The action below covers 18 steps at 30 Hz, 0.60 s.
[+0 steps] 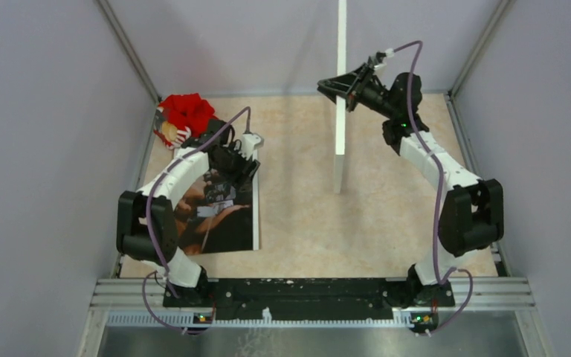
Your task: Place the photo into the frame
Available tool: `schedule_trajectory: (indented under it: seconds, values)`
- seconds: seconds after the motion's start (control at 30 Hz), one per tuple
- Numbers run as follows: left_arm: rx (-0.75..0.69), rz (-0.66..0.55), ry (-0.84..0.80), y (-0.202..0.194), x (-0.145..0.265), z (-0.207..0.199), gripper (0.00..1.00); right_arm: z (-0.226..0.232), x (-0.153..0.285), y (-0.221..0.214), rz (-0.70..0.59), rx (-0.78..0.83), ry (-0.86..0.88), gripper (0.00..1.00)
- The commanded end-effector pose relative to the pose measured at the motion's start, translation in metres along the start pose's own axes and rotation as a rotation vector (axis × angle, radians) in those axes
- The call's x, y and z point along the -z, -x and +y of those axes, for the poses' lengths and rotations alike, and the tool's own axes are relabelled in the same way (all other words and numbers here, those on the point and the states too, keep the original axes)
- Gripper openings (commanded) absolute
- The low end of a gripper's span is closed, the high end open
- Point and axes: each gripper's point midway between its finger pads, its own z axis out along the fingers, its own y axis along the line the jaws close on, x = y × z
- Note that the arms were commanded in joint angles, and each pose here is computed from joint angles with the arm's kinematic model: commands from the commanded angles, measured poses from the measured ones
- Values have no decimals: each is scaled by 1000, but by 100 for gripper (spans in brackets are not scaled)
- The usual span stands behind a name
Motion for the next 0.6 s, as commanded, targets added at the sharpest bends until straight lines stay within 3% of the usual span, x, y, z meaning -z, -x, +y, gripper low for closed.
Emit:
schedule_trajectory:
  seconds: [0.0, 0.37, 0.57]
  values:
    - [-27, -67, -40, 27, -10, -2, 77, 51, 36, -2, 3, 110, 86, 0]
    - [-81, -52, -77, 46, -37, -20, 78, 48, 75, -2, -35, 156, -33, 0]
    - [-84, -53, -80, 46, -40, -23, 78, 45, 105, 4, -116, 190, -135, 0]
